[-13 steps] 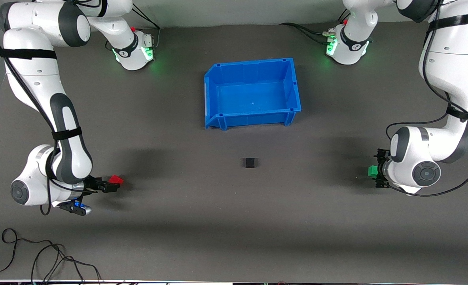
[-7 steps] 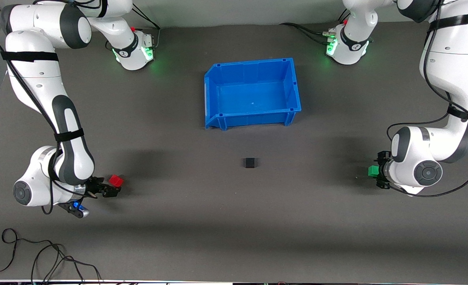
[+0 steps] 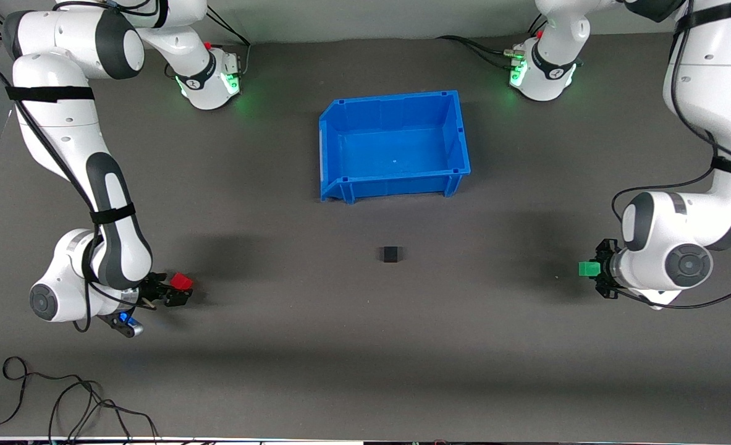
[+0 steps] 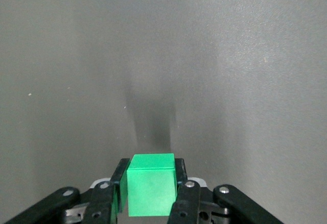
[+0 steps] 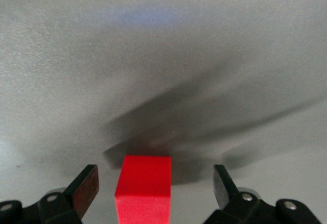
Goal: Attach green and red cubes to black cube
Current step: 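Lower and close the right gripper on the red cube while the left gripper grasps green, then carry the red cube and green cube toward the black cube with both grippers, then press the red and green cubes against opposite sides of the black cube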
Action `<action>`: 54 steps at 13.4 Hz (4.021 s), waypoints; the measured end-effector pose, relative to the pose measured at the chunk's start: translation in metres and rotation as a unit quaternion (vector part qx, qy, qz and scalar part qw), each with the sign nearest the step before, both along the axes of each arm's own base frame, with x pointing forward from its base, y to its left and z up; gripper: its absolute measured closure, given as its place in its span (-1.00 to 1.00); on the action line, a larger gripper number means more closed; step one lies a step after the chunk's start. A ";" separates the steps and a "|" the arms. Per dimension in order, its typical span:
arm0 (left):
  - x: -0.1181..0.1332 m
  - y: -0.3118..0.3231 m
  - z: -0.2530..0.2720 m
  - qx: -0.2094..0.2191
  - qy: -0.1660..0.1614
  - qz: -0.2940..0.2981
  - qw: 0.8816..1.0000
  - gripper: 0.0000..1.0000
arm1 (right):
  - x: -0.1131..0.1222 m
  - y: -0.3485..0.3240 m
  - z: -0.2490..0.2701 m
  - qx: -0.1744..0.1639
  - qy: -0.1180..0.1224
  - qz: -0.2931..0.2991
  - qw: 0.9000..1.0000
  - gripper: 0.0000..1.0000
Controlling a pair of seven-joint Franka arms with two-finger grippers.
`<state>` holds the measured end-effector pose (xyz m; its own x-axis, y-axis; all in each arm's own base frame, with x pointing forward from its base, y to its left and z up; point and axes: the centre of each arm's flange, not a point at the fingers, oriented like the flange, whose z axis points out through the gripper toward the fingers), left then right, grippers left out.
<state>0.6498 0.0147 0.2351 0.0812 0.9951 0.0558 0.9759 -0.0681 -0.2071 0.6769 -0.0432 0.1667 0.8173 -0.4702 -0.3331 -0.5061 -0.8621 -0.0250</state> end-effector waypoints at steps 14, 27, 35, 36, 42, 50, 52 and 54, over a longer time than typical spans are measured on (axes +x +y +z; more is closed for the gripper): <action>0.036 -0.074 0.074 -0.069 -0.050 0.071 0.994 0.21 | 0.011 0.054 0.012 0.002 0.017 -0.146 0.989 0.21; 0.020 -0.270 0.040 -0.088 -0.062 0.133 0.985 0.21 | -0.004 0.318 0.000 0.019 0.007 -0.412 0.911 0.21; -0.031 -0.358 0.001 -0.067 -0.028 0.133 0.988 0.21 | -0.059 0.431 -0.003 0.012 0.046 -0.455 0.889 0.21; -0.039 -0.371 -0.004 -0.067 -0.028 0.131 0.989 0.21 | -0.066 0.440 -0.004 0.008 0.051 -0.460 0.886 0.21; -0.075 -0.421 -0.030 -0.063 -0.024 0.110 0.992 0.21 | -0.088 0.471 -0.007 -0.007 0.066 -0.494 0.867 0.21; -0.074 -0.422 -0.035 -0.065 -0.027 0.111 0.991 0.21 | -0.097 0.489 -0.010 0.006 0.044 -0.512 0.858 0.21; -0.072 -0.423 -0.034 -0.071 -0.035 0.112 0.991 0.21 | -0.101 0.496 -0.010 0.009 0.040 -0.514 0.857 0.21; -0.071 -0.422 -0.036 -0.070 -0.037 0.111 0.991 0.21 | -0.103 0.500 -0.010 0.009 0.038 -0.513 0.857 0.21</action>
